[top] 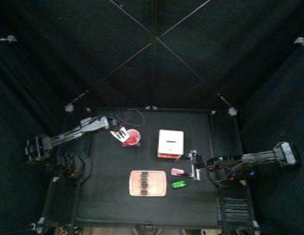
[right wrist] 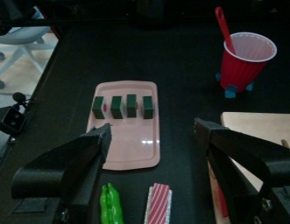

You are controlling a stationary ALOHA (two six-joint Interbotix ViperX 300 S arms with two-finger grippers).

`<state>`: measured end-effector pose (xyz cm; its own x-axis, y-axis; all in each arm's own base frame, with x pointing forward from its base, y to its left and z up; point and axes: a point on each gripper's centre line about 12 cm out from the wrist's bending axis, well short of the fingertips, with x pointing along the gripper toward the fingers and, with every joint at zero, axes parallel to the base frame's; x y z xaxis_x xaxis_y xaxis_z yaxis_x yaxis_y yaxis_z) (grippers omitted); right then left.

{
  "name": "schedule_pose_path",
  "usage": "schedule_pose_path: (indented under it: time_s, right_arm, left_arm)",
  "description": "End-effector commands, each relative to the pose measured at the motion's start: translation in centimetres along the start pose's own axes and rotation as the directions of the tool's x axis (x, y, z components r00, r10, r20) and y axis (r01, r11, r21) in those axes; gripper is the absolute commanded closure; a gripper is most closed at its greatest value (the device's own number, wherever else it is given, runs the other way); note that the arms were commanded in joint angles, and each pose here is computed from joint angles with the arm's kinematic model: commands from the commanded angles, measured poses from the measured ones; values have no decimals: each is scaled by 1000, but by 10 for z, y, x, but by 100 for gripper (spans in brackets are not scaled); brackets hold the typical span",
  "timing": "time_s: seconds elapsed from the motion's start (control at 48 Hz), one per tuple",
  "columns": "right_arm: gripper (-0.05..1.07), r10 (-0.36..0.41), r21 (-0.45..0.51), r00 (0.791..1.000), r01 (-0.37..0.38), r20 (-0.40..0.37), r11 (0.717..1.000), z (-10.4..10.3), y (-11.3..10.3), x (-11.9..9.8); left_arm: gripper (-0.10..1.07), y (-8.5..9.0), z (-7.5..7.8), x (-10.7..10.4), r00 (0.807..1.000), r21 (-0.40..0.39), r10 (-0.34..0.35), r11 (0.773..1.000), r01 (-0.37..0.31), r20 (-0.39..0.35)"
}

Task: Grab drawer handle

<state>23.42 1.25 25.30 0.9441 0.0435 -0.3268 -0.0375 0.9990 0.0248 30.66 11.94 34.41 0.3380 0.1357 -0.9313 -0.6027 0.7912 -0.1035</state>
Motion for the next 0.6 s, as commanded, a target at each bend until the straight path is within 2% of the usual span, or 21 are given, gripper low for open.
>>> schedule_pose_path:
  time_s: [0.0,0.167,0.292,0.479,0.583]
  right_arm:
    - [-1,-2,-3,1000,2,10,1000,3,-1,0]
    - [-1,-5,-12,1000,5,-3,1000,0,-1,1]
    - [-1,-6,-13,1000,6,-8,1000,-1,-2,2]
    - [-1,-25,-3,999,25,-44,1000,-8,-4,5]
    - [-1,-41,5,996,42,-75,999,-15,-6,6]
  left_arm:
    - [35,-21,4,-22,993,52,-67,997,62,99]
    - [35,-57,0,-25,968,150,-164,979,136,191]
    - [35,-76,-3,-22,945,200,-221,964,174,240]
    - [35,-92,-7,-6,908,247,-287,945,215,306]
    - [35,-95,-7,2,875,256,-320,937,236,364]
